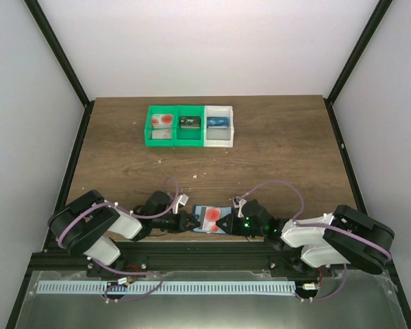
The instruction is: Take the credit cards out of the card holder
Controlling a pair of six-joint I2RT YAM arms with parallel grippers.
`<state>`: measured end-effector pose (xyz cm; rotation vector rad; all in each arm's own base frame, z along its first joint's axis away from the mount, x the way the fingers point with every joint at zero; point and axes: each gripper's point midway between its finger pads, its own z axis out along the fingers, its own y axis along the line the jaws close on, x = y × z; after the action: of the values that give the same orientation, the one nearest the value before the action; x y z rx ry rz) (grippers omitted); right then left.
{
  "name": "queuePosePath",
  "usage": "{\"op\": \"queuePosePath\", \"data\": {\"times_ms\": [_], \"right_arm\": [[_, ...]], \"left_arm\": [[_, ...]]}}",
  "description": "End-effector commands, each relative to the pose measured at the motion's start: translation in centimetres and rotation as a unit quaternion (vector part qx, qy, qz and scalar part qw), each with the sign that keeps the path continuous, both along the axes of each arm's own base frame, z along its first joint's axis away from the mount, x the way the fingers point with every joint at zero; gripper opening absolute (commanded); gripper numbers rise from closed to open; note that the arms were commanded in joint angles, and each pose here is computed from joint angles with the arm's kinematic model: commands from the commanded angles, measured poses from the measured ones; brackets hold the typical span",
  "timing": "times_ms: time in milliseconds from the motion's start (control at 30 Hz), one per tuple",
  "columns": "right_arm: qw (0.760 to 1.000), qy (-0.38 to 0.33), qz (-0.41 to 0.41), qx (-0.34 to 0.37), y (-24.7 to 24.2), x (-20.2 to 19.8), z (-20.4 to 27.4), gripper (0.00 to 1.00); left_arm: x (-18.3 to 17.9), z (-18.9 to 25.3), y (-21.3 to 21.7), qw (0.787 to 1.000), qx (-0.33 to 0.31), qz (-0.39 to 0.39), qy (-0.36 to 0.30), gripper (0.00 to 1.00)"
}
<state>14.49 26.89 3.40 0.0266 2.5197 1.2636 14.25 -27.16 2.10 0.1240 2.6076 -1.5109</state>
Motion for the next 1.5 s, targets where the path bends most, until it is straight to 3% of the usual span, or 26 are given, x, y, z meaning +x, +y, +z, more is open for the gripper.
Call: {"op": "queuePosePath", "data": {"times_ms": [0,433,767,1133,1367,1467], "right_arm": [[1.000,0.000,-0.003,0.023,0.9,0.5,1.0,0.16],[0.999,0.028,-0.026,0.030,0.5,0.9,0.1,0.20],[0.998,0.025,-0.031,0.040,0.1,0.9,0.3,0.00],[0.996,0.010,-0.094,0.006,-3.4,1.3,0.1,0.01],[0.990,-0.028,-0.133,0.025,-5.0,2.1,2.8,0.01],[0.987,-0.043,-0.145,0.049,-5.2,2.3,4.3,0.01]], "left_arm": [[-0.6,-2.2,1.2,0.999,0.039,0.014,0.021,0.08],[-0.6,-2.1,1.0,0.999,0.038,0.009,0.022,0.08],[-0.6,-2.0,1.0,0.999,0.034,0.008,0.020,0.08],[-0.5,-1.5,0.7,0.999,0.025,0.009,0.021,0.13],[-0.1,0.3,-0.1,1.000,-0.002,0.007,0.015,0.31],[0.1,2.4,-0.9,0.999,-0.036,-0.002,0.005,0.45]]}}
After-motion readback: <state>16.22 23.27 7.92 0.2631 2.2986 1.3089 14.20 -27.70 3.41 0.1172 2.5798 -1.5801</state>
